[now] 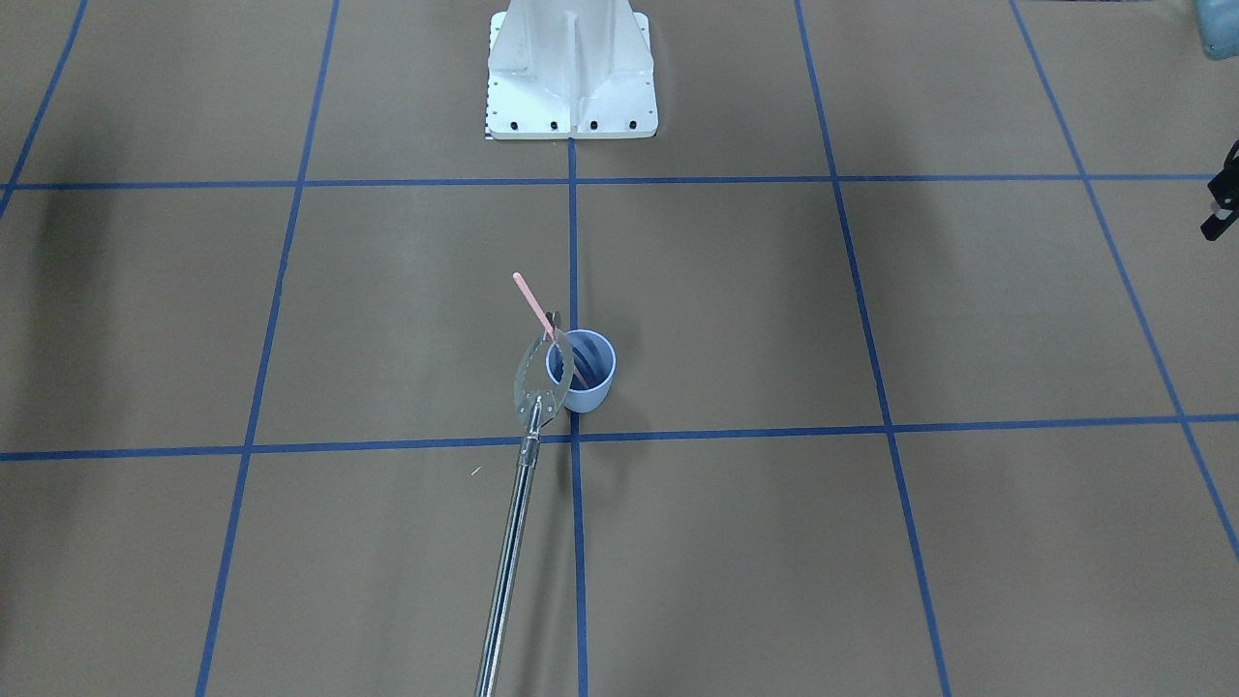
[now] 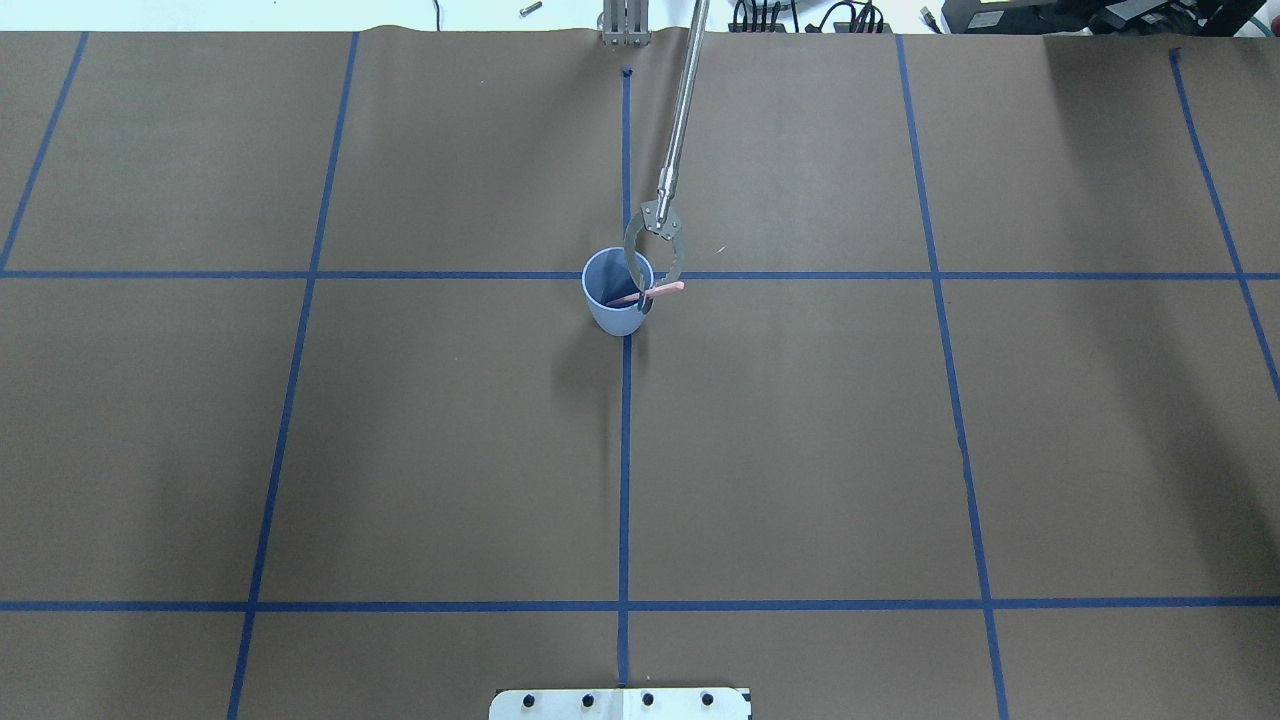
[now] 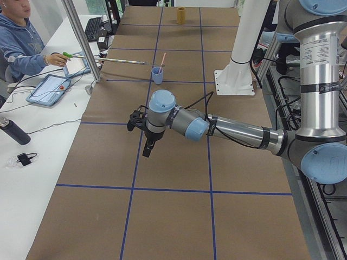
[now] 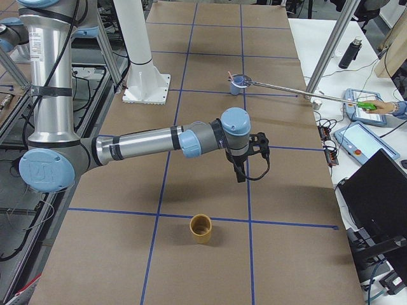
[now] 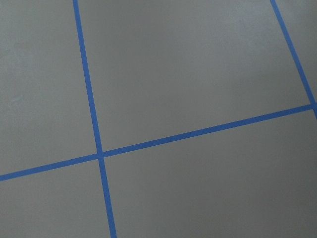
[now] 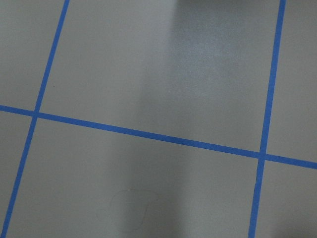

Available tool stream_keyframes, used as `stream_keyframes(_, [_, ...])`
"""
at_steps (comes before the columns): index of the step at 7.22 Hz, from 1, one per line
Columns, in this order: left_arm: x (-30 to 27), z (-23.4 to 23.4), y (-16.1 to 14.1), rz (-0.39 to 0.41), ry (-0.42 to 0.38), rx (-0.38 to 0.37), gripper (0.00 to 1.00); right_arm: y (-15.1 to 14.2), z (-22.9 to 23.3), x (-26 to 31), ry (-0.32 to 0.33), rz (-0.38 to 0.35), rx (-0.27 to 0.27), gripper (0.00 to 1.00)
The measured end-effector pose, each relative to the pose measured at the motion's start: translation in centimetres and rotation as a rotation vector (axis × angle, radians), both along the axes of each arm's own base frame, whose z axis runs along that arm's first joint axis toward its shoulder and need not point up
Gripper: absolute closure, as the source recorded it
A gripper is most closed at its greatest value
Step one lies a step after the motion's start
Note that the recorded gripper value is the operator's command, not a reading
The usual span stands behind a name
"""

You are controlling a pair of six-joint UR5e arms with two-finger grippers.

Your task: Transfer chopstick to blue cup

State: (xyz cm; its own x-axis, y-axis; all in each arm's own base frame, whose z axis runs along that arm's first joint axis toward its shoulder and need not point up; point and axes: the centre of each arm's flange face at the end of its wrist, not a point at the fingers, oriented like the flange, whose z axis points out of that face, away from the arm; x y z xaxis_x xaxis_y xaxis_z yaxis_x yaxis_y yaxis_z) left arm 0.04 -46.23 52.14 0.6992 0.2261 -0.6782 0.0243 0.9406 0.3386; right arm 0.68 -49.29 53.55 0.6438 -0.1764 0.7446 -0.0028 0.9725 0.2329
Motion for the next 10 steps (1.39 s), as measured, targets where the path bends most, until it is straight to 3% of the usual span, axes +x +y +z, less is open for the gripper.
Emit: stream_keyframes(10, [0.0,-0.05,0.01,0.0,0.0,0.001,0.02,0.15,-0.88,-0.04,-0.013,-0.003,0.015,0.0])
